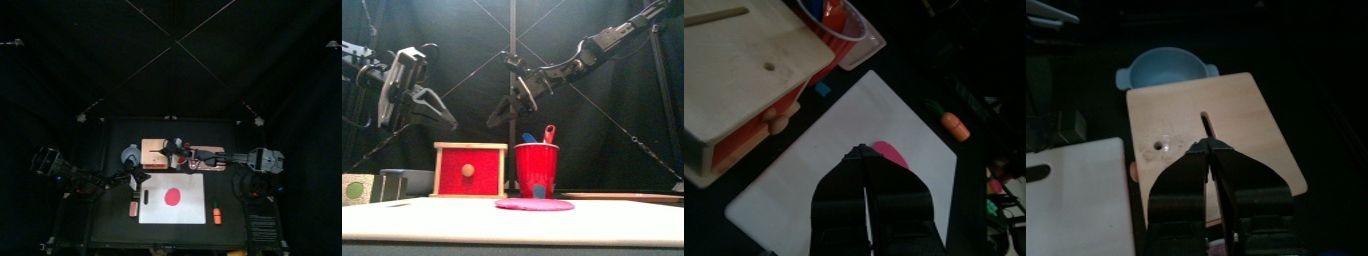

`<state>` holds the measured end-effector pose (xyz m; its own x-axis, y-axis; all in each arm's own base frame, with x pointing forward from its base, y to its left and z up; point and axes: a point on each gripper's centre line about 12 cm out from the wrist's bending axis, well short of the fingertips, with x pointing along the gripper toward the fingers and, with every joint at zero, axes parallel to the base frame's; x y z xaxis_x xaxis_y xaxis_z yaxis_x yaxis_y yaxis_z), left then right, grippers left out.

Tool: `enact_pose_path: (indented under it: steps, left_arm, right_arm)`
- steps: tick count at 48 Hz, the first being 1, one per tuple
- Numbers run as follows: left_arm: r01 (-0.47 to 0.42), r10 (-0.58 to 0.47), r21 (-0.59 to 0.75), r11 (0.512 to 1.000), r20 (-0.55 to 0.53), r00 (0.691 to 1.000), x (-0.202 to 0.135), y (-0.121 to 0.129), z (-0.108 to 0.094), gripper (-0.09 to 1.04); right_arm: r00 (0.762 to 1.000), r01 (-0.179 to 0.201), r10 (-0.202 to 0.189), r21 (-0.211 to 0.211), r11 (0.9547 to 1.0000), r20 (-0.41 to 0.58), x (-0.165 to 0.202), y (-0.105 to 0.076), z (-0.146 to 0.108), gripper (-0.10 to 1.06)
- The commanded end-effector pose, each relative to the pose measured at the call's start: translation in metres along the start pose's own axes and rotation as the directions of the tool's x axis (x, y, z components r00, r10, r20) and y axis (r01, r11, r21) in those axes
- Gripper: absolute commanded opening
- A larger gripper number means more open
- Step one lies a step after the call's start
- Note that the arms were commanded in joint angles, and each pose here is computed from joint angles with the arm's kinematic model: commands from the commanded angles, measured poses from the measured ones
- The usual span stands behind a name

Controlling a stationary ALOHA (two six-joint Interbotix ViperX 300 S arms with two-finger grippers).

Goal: Get the cutter from the drawer then cut the dough then place the extra dough in the bowl
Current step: Open the drawer

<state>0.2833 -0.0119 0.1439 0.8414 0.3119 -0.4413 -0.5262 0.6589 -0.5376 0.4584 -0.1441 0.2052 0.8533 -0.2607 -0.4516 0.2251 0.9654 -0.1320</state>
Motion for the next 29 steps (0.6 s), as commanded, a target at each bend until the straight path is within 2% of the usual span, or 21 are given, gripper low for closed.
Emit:
enact_pose_path:
  steps: [1,21,25,29]
  left_arm:
    - [-0.018,0.019,-0.051,0.999,0.015,1.000,0.009,-0.009,0.004,0.24]
    - [-0.142,0.154,-0.215,0.966,0.043,0.987,0.021,-0.001,0.008,0.77]
    - [-0.153,0.170,-0.231,0.961,0.052,0.984,0.025,-0.001,0.011,0.84]
    - [-0.170,0.190,-0.247,0.954,0.059,0.980,0.031,0.001,0.013,0.86]
  right_arm:
    - [0.999,0.006,-0.005,-0.012,0.9999,0.047,0.005,-0.002,0.023,0.02]
    - [0.993,-0.021,0.018,-0.029,0.9994,-0.116,0.025,0.011,-0.006,0.02]
    - [0.992,-0.024,0.020,-0.030,0.9993,-0.125,0.025,0.013,-0.007,0.02]
    - [0.992,-0.028,0.024,-0.035,0.9990,-0.127,0.025,0.015,-0.007,0.02]
